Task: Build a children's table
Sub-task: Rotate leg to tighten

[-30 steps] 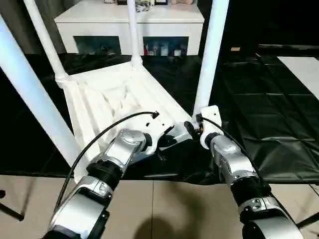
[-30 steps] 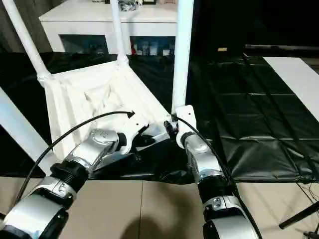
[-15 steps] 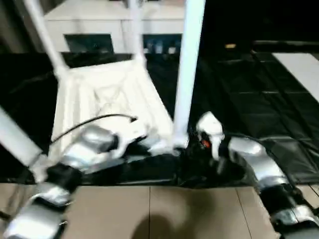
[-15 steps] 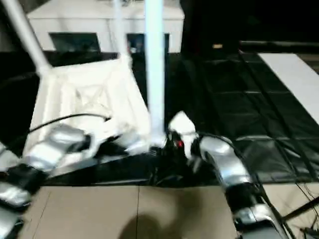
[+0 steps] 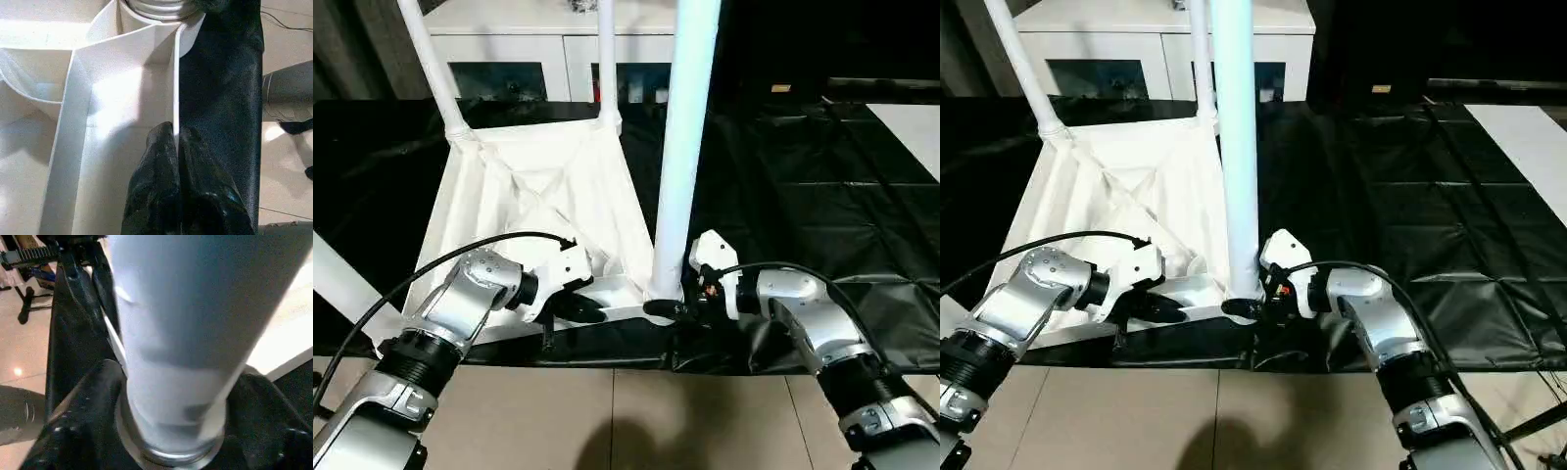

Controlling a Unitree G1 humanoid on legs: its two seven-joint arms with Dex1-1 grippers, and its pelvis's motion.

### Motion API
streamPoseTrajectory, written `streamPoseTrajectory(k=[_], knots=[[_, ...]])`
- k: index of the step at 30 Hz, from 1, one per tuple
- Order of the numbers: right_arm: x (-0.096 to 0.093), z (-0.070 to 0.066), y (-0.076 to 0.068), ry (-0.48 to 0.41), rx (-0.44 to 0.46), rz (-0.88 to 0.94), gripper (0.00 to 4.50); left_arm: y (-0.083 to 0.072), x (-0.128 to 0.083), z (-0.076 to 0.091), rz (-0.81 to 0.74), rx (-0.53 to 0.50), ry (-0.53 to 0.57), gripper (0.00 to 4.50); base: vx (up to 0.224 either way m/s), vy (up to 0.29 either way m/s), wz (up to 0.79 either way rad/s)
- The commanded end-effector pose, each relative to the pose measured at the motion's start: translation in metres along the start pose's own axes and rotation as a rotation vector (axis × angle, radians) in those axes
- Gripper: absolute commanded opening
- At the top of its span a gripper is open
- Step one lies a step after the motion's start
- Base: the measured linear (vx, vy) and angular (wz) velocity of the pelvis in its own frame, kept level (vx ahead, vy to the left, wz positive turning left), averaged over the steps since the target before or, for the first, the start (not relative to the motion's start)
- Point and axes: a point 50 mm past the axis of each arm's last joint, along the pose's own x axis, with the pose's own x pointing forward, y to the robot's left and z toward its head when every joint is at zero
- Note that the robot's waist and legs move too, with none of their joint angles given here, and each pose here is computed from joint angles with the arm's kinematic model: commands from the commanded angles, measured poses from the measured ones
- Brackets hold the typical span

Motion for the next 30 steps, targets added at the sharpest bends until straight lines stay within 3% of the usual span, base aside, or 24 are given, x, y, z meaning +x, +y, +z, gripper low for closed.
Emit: streamPoseTrajectory(k=[1,13,21,24,27,29,30], knots=[[0.002,0.001,0.001,0.015,-0.021,0.04,2.85,-0.006,0.007,-0.01,-0.047,-0.03,0.043,0.0,0.0,0.0,0.0],[0.002,-0.008,-0.001,0.079,-0.049,0.073,2.64,-0.007,0.005,-0.017,-0.04,-0.062,0.074,0.0,0.0,0.0,0.0],[0.017,-0.015,-0.011,0.014,0.113,-0.229,2.63,0.012,0.027,-0.004,0.211,-0.178,-0.026,0.0,-0.016,0.0,0.0],[0.029,-0.017,-0.011,-0.009,0.224,-0.406,2.63,0.022,0.042,0.005,0.324,-0.248,-0.04,0.0,-0.06,0.008,-0.02],[0.036,-0.018,-0.01,-0.008,0.279,-0.506,2.63,0.027,0.047,0.007,0.388,-0.27,-0.025,0.0,-0.017,0.003,-0.01],[0.044,-0.022,-0.014,0.032,0.368,-0.741,2.62,0.033,0.054,0.009,0.461,-0.305,-0.014,0.0,0.0,0.0,0.0],[0.045,-0.022,-0.015,0.038,0.38,-0.774,2.62,0.034,0.054,0.01,0.47,-0.303,-0.01,0.0,0.0,0.0,0.0]])
